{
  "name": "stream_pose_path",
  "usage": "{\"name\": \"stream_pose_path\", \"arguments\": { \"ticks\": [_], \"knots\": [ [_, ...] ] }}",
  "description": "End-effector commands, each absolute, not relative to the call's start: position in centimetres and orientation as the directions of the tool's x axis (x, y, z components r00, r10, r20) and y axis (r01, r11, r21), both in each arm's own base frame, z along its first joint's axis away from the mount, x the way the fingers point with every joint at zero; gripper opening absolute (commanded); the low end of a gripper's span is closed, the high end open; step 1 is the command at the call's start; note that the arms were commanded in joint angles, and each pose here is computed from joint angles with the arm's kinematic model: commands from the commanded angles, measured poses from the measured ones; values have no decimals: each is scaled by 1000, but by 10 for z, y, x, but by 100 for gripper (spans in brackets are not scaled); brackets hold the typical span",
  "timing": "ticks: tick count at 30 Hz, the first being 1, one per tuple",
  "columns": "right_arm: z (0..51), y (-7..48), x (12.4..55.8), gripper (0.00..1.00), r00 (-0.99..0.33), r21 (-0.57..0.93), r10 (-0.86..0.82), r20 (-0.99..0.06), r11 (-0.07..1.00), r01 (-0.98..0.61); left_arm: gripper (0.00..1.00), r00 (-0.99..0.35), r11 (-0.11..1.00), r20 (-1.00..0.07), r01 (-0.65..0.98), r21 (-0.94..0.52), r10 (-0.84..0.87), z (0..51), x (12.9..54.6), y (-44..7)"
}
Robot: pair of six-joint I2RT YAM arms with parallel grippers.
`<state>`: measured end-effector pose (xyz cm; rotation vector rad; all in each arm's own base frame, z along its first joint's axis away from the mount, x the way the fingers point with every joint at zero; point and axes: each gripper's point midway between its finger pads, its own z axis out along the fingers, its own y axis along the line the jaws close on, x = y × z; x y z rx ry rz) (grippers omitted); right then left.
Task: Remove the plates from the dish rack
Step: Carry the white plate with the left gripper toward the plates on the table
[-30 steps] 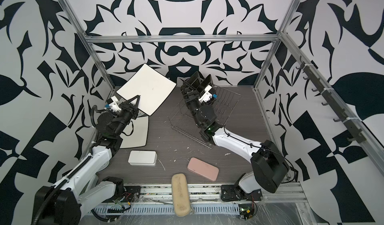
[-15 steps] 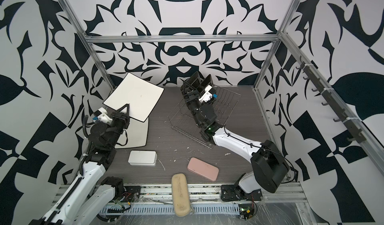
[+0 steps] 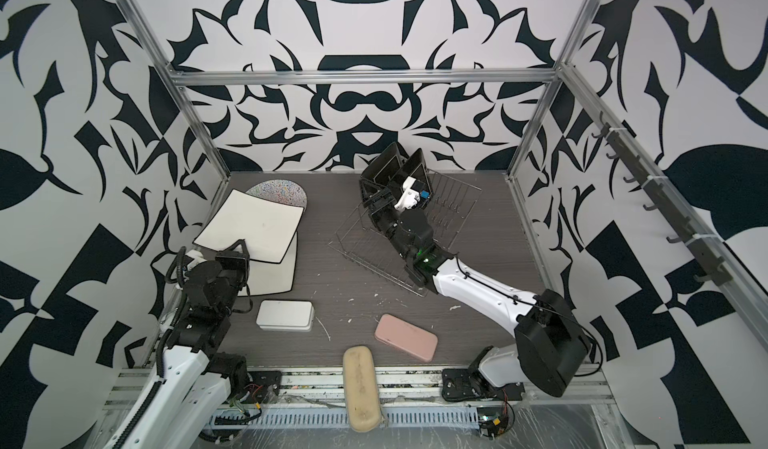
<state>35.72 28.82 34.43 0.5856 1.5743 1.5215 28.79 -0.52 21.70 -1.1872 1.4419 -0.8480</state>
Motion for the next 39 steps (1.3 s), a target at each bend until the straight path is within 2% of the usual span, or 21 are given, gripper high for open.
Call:
{"name": "stream_pose_path", "arguments": {
  "ticks": [1,9,18,25,39],
  "knots": [
    [333,298,346,76,-611,962,744,-272,195,-191,0,145,198,-197,-10,-980,-970,282,286,6],
    [302,319,335,83,-726,958,632,-272,249,-142,0,166,178,-184,-53,-983,-969,265,289,13],
    [286,337,326,91,-792,942,535,-296,303,-147,0,172,157,-174,-105,-982,-970,246,292,17],
    [283,340,316,92,-804,906,466,-370,372,-202,0,182,165,-191,-149,-975,-965,231,289,22],
    [276,361,314,93,-838,896,396,-375,385,-220,0,201,145,-184,-191,-971,-962,210,289,29]
  ]
}}
